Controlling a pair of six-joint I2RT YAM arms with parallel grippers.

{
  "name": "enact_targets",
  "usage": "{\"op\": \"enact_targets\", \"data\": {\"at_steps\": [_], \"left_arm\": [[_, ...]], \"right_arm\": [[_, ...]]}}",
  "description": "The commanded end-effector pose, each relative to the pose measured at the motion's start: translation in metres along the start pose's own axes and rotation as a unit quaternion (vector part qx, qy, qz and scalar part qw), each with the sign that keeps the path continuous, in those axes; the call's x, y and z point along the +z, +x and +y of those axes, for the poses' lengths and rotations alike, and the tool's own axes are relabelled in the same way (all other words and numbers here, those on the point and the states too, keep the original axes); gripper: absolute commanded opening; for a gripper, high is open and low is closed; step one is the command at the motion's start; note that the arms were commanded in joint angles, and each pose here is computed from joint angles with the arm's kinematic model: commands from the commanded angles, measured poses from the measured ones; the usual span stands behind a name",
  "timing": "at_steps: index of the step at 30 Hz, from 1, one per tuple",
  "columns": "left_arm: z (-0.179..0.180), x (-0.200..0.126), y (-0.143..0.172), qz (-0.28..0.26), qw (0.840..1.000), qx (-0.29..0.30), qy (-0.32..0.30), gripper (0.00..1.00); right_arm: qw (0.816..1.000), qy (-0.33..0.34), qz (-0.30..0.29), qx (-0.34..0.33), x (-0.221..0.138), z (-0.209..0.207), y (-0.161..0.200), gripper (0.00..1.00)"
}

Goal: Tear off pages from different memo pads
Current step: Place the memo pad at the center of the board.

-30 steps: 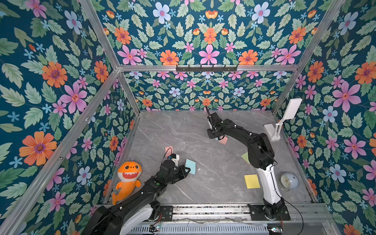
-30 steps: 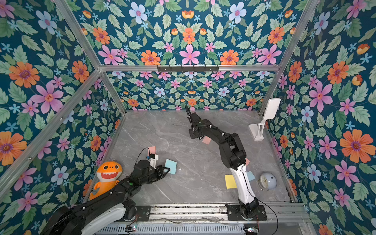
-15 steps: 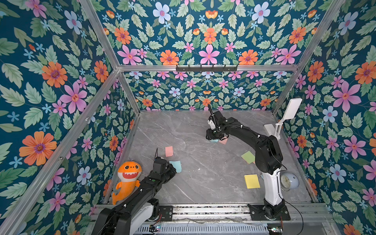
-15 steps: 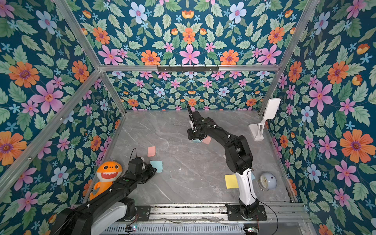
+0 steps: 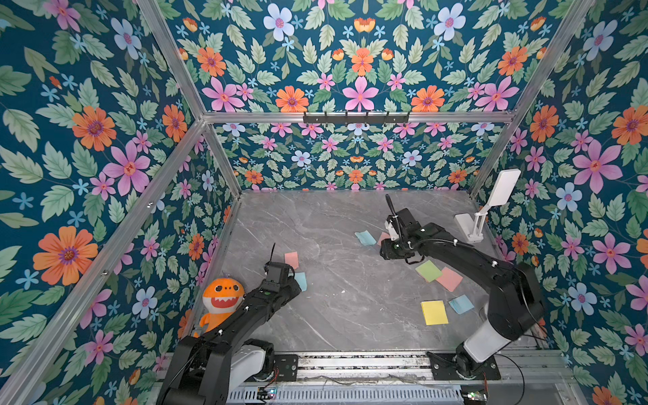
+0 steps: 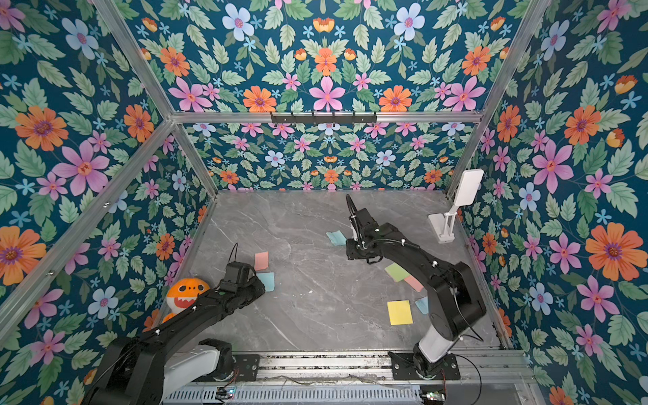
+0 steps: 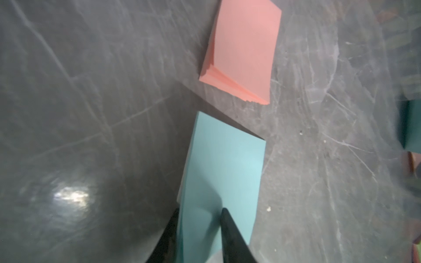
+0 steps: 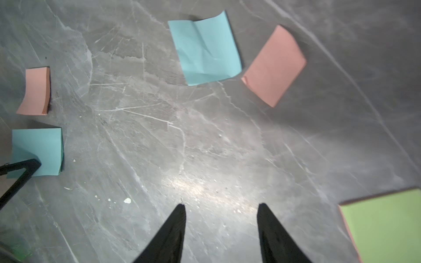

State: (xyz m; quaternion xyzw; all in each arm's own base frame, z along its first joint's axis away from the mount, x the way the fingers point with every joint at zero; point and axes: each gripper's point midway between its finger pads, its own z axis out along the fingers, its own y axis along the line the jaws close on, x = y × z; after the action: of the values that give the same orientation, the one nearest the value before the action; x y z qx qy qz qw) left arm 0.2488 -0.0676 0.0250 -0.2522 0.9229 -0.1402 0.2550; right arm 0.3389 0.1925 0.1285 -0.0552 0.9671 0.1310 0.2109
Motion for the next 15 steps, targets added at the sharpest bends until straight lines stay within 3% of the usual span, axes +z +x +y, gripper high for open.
{"op": "enact_targets", "data": {"at_steps": [1, 6, 9, 12, 15], "left_arm": [[0.014, -0.007, -0.008, -0.021, 0.999, 0.008, -0.041, 0.44], [0.015, -0.027, -0.034, -0.068, 0.995, 0.022, -0.074, 0.54], [0.000, -0.034, -0.039, -0.072, 0.993, 0.059, -0.069, 0.55], [-0.036, -0.037, -0.032, -0.079, 0.989, 0.114, -0.046, 0.55], [-0.092, -0.038, -0.010, -0.075, 0.983, 0.164, 0.020, 0.55]], "right_arm": [[0.999, 0.027, -0.001, 0.030, -0.013, -0.022, 0.014, 0.54], [0.994, 0.048, 0.033, 0.094, -0.025, -0.051, 0.063, 0.57], [0.983, 0.067, 0.043, 0.168, -0.028, -0.079, 0.096, 0.67], [0.966, 0.072, 0.057, 0.242, -0.032, -0.100, 0.122, 0.74], [0.953, 0.082, 0.048, 0.288, -0.036, -0.115, 0.135, 0.79]]}}
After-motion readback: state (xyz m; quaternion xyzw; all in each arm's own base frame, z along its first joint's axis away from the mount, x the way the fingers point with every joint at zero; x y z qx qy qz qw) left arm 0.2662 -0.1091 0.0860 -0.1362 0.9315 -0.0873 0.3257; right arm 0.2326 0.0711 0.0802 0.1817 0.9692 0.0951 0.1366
